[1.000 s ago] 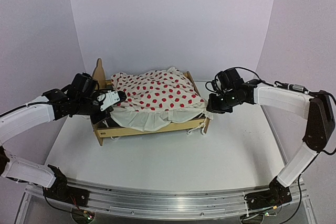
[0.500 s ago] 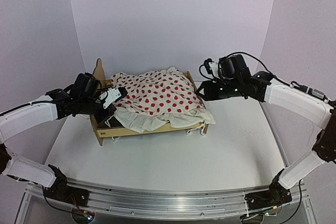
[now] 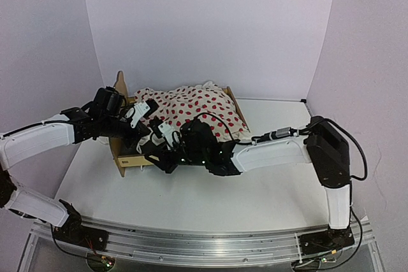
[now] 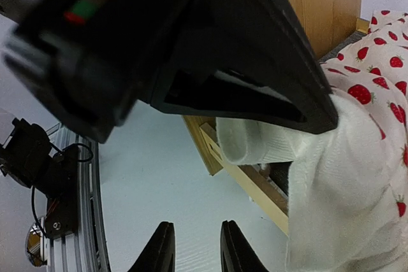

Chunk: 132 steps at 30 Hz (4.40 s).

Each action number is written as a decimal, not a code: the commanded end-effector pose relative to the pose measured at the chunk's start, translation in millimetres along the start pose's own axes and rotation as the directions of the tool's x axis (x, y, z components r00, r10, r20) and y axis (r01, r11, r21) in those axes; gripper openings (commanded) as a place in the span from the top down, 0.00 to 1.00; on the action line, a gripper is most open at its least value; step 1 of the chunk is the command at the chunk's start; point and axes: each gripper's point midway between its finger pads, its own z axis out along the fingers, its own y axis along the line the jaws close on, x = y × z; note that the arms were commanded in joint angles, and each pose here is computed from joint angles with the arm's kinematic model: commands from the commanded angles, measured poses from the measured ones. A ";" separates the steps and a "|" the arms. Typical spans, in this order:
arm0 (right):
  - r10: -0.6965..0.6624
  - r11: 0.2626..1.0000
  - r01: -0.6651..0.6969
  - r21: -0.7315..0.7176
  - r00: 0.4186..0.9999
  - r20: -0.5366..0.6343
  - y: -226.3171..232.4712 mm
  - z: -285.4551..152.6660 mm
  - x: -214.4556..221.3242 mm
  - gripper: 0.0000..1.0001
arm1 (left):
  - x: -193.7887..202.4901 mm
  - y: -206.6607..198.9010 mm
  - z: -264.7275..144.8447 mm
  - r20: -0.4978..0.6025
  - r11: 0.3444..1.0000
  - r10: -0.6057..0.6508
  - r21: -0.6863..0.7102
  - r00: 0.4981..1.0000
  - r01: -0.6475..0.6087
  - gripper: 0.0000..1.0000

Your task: Set up the pet bed

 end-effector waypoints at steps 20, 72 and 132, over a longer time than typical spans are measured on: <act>0.131 0.945 -0.209 0.250 0.946 0.296 -66.3 55.9 -18.4 0.85 | -39.3 -2.2 1.2 0.156 0.995 -0.082 0.062 0.984 0.073 1.00; 0.337 0.936 -0.350 0.047 0.925 0.177 -74.8 54.5 -14.6 1.00 | -29.6 -36.4 -89.6 0.200 0.971 -0.018 0.236 0.980 -0.031 0.01; 0.583 0.804 -0.582 0.123 0.812 0.036 -90.3 46.3 7.9 1.00 | -8.2 -88.0 -68.1 -0.019 0.782 -0.253 0.585 0.967 0.216 1.00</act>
